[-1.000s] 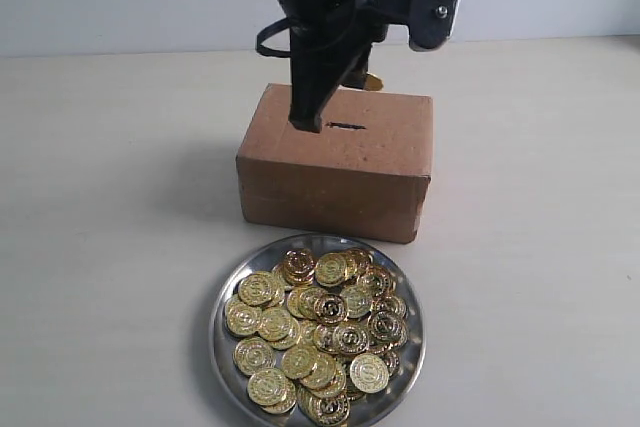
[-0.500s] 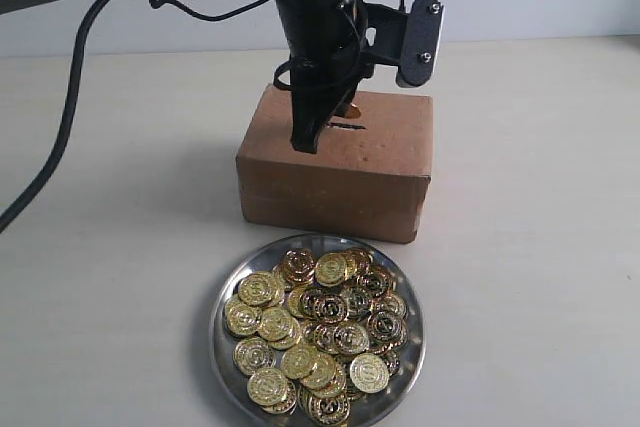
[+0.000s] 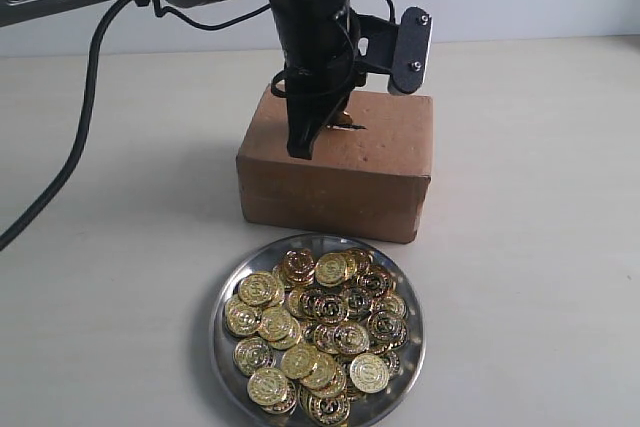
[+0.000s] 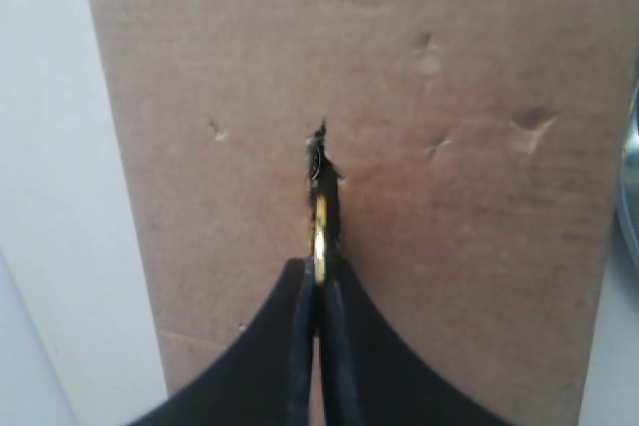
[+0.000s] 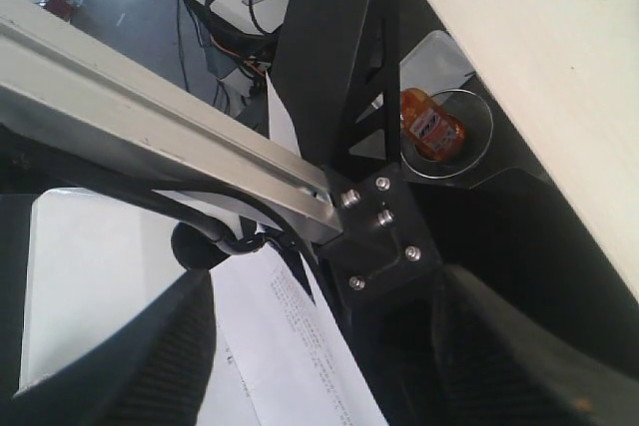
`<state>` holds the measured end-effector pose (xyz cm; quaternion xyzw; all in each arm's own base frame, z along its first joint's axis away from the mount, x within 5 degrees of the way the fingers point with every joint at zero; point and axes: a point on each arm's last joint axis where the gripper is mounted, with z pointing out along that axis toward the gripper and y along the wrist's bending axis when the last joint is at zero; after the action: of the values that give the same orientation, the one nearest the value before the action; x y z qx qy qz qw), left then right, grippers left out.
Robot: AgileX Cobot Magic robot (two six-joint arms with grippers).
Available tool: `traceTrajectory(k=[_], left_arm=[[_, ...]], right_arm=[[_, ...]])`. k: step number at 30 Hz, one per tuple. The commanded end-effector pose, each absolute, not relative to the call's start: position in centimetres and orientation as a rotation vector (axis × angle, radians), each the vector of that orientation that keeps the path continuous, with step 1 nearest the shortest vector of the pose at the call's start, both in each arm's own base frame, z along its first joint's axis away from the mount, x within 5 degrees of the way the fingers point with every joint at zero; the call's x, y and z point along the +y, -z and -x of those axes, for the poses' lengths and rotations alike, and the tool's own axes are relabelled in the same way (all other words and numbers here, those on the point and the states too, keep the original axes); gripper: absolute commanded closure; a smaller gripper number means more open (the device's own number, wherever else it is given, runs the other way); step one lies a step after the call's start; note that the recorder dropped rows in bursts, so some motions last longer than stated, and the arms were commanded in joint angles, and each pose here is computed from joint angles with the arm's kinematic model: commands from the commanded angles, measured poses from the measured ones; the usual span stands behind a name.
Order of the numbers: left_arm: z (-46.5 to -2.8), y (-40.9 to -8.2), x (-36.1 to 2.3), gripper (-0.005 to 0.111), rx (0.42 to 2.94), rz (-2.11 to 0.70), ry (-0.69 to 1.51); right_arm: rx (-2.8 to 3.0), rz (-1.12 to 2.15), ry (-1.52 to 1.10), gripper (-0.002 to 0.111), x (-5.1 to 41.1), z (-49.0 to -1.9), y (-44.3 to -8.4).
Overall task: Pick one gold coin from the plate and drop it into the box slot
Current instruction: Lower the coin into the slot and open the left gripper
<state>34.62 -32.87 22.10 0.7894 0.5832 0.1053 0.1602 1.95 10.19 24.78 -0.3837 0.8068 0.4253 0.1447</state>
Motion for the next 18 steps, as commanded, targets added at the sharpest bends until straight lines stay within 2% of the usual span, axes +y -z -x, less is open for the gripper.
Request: traceTrajectory(k=[1, 12, 14, 18], left_arm=[[-34.65, -22.22, -32.87, 0.107, 1.686, -2.235, -0.281], [-34.57, -22.19, -32.85, 0.107, 1.694, -2.239, -0.273], [-34.57, -22.19, -32.85, 0.103, 1.694, -2.239, -0.273], [-34.61, -22.21, -32.87, 0.088, 1.683, -2.241, -0.277]], right_arm=[[2.301, 1.098, -1.229, 0.048, 10.17, -1.97, -24.85], [2.301, 1.098, -1.229, 0.048, 10.17, -1.97, -24.85], [2.301, 1.098, -1.229, 0.048, 10.17, -1.97, -24.85], [2.301, 1.098, -1.229, 0.048, 10.17, -1.97, -24.85]])
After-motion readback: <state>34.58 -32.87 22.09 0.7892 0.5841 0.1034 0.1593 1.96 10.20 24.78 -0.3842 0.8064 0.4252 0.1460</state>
